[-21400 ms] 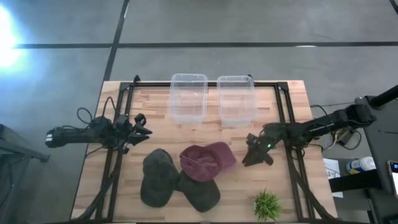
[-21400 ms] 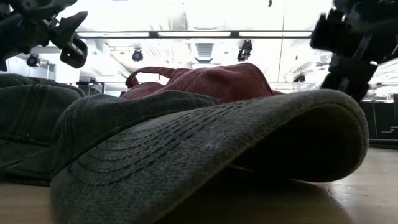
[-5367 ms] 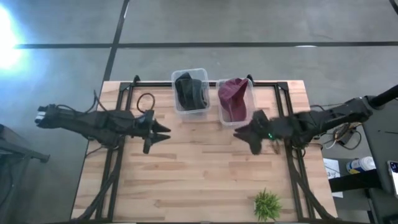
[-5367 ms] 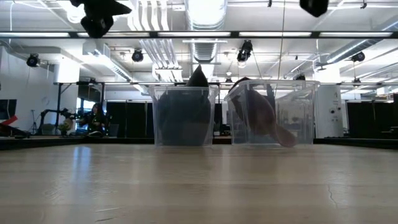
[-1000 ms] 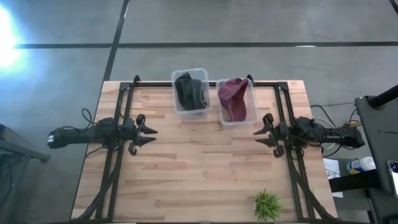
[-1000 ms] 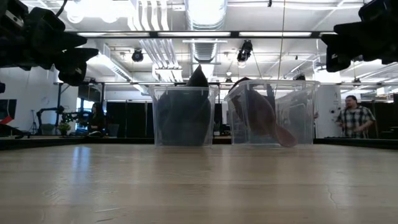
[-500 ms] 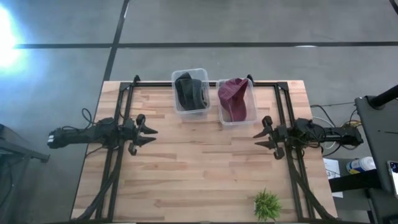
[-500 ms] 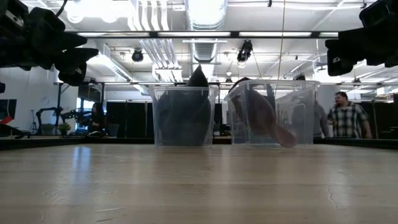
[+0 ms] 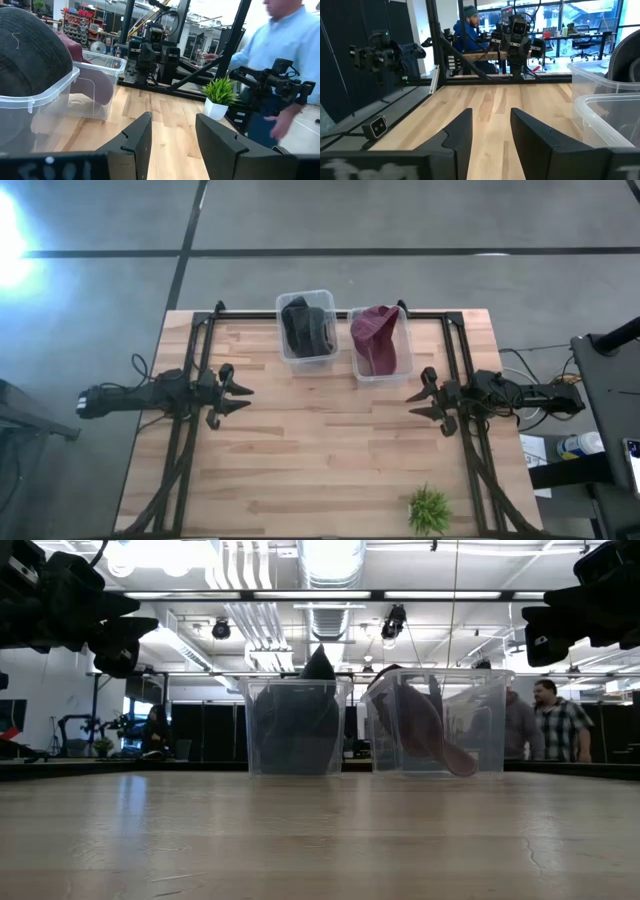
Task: Pick & Place hat
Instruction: Return to Home Position
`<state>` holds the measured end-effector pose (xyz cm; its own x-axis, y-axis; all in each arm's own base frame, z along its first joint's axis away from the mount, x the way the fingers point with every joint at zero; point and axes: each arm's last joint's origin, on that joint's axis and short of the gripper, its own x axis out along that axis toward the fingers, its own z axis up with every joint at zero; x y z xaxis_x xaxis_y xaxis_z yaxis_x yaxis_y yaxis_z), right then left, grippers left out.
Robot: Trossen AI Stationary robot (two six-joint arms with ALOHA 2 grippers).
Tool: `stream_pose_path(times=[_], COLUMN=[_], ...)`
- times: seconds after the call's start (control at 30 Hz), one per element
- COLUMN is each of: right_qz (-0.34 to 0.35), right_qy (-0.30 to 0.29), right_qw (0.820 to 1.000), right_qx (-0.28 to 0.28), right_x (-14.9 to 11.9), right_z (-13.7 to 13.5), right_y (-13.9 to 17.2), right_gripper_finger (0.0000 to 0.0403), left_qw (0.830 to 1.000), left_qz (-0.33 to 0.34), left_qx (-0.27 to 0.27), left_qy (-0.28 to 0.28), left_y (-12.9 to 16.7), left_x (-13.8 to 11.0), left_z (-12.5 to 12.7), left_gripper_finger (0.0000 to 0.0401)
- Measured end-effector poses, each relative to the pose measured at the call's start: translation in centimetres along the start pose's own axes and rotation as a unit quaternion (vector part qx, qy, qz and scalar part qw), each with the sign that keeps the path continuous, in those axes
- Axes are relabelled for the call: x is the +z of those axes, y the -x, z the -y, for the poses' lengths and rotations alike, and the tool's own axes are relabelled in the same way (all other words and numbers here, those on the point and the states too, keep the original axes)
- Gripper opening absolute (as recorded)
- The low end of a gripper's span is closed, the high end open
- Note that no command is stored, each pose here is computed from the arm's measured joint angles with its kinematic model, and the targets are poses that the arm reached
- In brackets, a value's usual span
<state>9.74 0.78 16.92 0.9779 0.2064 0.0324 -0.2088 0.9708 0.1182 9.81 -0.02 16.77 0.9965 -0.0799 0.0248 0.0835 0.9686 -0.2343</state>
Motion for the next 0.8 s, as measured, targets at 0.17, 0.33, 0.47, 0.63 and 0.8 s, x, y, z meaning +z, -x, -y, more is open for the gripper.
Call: stream_pose_path(times=[0.17,0.33,0.47,0.63,0.8], right_qz=[0.0,0.0,0.0,0.0,0.0], right_qy=[0.0,0.0,0.0,0.0,0.0], right_qw=[1.0,1.0,1.0,1.0,1.0], right_qx=[0.0,0.0,0.0,0.0,0.0], right_x=[0.0,0.0,0.01,0.0,0.0], right_z=[0.0,0.0,0.0,0.0,0.0], right_y=[0.0,0.0,0.0,0.0,0.0], right_gripper_finger=[0.0125,0.0121,0.0124,0.013,0.0132], left_qw=[1.0,1.0,1.0,1.0,1.0], left_qz=[0.0,0.0,0.0,0.0,0.0], left_qx=[0.0,0.0,0.0,0.0,0.0], left_qy=[0.0,0.0,0.0,0.0,0.0], left_y=[0.0,0.0,0.0,0.0,0.0], left_x=[0.0,0.0,0.0,0.0,-0.01], left_z=[0.0,0.0,0.0,0.0,0.0], left_gripper_finger=[0.0147,0.0147,0.0147,0.0147,0.0147])
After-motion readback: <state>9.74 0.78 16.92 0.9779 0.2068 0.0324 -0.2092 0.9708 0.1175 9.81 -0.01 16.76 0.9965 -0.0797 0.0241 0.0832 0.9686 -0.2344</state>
